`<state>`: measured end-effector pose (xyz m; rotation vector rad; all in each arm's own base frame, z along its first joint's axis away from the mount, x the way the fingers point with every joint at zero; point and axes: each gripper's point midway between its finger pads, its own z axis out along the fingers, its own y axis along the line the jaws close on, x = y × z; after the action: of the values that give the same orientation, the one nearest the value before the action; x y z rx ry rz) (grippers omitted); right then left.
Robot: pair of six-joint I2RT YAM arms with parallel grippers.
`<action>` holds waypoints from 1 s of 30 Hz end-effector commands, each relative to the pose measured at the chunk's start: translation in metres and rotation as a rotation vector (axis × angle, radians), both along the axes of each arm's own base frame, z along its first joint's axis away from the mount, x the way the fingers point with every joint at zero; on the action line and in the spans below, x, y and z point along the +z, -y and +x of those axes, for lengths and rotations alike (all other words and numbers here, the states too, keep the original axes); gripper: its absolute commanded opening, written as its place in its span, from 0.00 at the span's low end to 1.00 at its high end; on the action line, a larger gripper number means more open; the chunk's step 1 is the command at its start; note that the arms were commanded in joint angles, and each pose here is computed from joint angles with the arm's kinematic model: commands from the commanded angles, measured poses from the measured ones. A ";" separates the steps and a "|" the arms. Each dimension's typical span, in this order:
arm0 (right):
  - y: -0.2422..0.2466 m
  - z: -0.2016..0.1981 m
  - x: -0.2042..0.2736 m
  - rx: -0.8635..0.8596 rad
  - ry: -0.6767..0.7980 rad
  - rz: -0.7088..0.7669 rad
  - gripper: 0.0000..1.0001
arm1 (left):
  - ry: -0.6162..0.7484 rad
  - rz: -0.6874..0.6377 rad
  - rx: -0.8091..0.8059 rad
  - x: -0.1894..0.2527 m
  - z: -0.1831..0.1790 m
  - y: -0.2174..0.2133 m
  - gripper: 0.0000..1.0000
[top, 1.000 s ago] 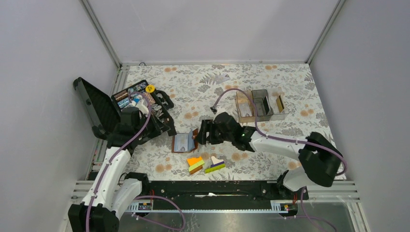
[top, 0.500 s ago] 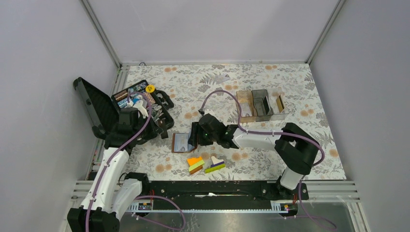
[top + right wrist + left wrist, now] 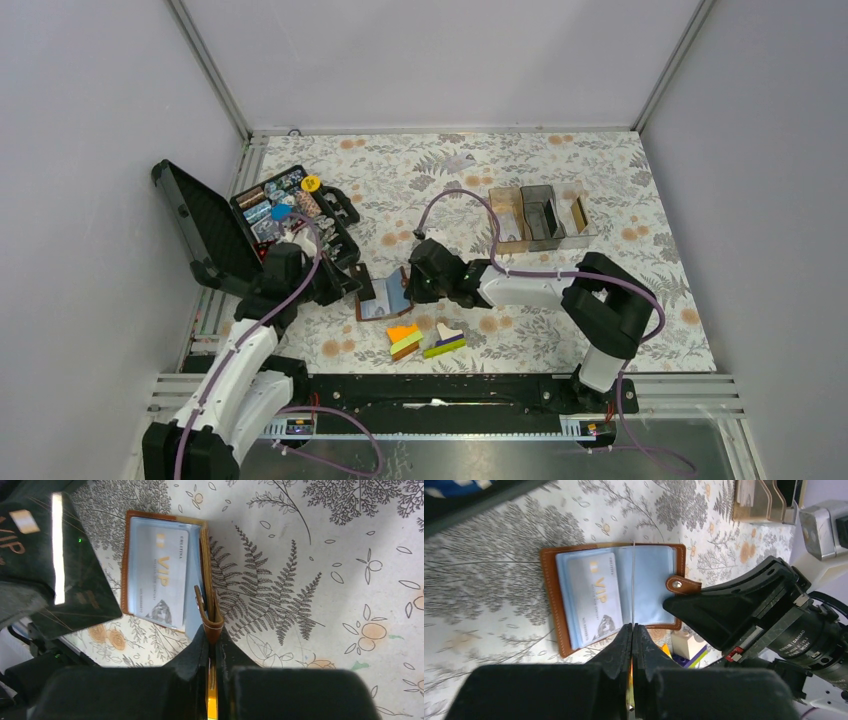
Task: Put the credit cards into the card holder
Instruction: Insert the credit card into the card holder.
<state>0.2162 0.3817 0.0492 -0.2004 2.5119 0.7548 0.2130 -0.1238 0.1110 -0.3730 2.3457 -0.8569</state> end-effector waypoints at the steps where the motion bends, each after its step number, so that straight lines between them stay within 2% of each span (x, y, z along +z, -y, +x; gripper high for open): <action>1: 0.016 0.004 -0.020 0.019 0.022 -0.074 0.00 | 0.091 -0.174 -0.054 0.015 0.013 0.033 0.00; 6: 0.029 0.015 -0.029 0.021 -0.002 -0.044 0.00 | 0.096 -0.255 -0.109 0.001 0.016 0.047 0.00; 14: 0.034 0.016 -0.043 0.045 -0.051 -0.027 0.00 | 0.088 -0.311 -0.125 -0.023 0.012 0.054 0.00; 21: 0.040 0.015 -0.046 0.024 -0.057 -0.037 0.00 | 0.036 -0.275 -0.097 -0.049 0.013 0.050 0.00; 30: 0.042 0.015 -0.045 0.012 -0.058 -0.044 0.00 | -0.030 -0.312 -0.052 -0.067 0.011 0.050 0.00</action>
<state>0.2393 0.3540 0.0204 -0.1977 2.5283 0.7942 0.2158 -0.1702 0.0354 -0.4763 2.3271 -1.2172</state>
